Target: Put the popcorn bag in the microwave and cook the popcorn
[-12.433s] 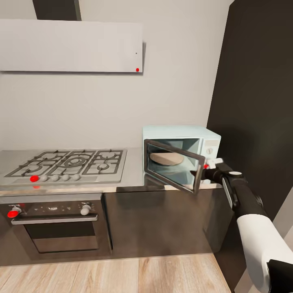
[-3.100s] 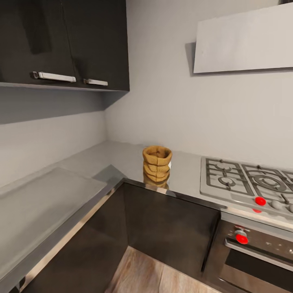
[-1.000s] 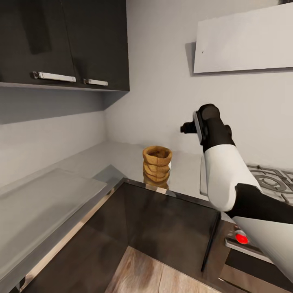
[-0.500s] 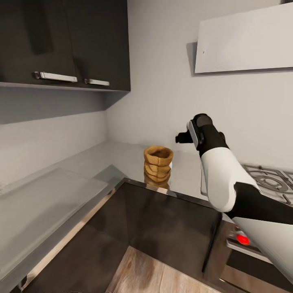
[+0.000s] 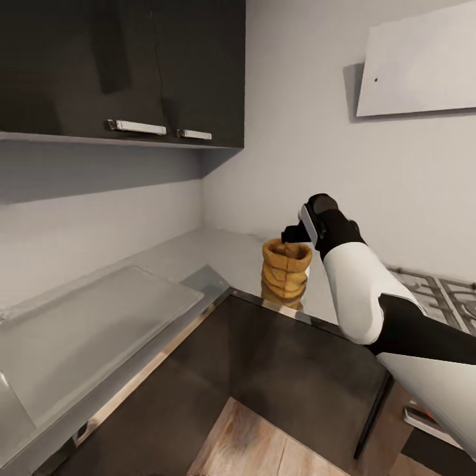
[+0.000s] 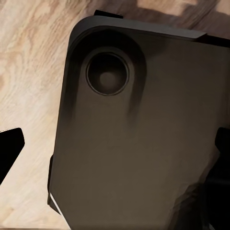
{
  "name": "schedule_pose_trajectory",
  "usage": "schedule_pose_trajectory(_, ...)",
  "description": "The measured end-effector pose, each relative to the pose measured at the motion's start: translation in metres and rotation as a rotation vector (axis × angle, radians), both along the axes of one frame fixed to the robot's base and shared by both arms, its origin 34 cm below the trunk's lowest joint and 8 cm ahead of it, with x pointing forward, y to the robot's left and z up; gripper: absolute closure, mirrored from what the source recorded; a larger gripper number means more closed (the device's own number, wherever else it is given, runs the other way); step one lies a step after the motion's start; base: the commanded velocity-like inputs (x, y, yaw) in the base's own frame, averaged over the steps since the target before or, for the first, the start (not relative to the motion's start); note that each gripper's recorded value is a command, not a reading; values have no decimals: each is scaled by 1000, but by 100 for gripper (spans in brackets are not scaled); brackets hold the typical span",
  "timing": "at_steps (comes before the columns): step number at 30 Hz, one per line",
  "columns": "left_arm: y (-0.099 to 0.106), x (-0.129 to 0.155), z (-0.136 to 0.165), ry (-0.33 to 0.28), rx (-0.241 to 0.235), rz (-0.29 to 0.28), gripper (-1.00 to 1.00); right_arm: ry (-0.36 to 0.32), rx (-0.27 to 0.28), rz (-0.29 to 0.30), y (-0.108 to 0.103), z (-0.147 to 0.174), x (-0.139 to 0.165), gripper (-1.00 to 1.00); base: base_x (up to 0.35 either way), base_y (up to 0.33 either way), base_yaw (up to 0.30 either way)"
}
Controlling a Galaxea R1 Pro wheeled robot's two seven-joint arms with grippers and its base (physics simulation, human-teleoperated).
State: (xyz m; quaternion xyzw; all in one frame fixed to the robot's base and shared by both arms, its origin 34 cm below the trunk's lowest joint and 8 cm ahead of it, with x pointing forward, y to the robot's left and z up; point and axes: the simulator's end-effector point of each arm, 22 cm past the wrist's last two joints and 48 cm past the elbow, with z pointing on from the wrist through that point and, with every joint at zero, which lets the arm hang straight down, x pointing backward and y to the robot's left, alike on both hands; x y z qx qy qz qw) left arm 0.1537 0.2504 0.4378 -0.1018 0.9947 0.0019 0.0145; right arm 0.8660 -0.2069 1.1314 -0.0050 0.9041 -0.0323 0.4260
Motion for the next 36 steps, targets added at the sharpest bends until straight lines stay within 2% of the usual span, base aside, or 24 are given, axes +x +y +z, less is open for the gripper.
schedule_pose_trajectory(5,0,0,0,0,-1,0,-100,11,46,-23,-5,-5,-1,-100,0,0,285)
schedule_pose_trajectory(15,1,0,0,0,0,0,-100,6,38,-66,-18,-3,-1,-100,0,0,76)
schedule_pose_trajectory(16,1,0,0,0,0,0,-100,7,25,-97,-40,-4,-1,-100,0,0,1)
schedule_pose_trajectory(18,1,0,0,0,0,0,-100,9,20,-132,-65,-5,-2,-100,0,0,0)
schedule_pose_trajectory(21,1,0,0,0,0,0,-100,11,17,-151,-80,-6,-2,-100,0,0,0)
schedule_pose_trajectory(29,0,0,0,0,-1,-3,-100,44,10,-141,-76,-19,-4,-100,27,0,0)
schedule_pose_trajectory(36,0,0,0,1,-1,-6,-100,41,10,-132,-75,-26,0,-100,183,0,0)
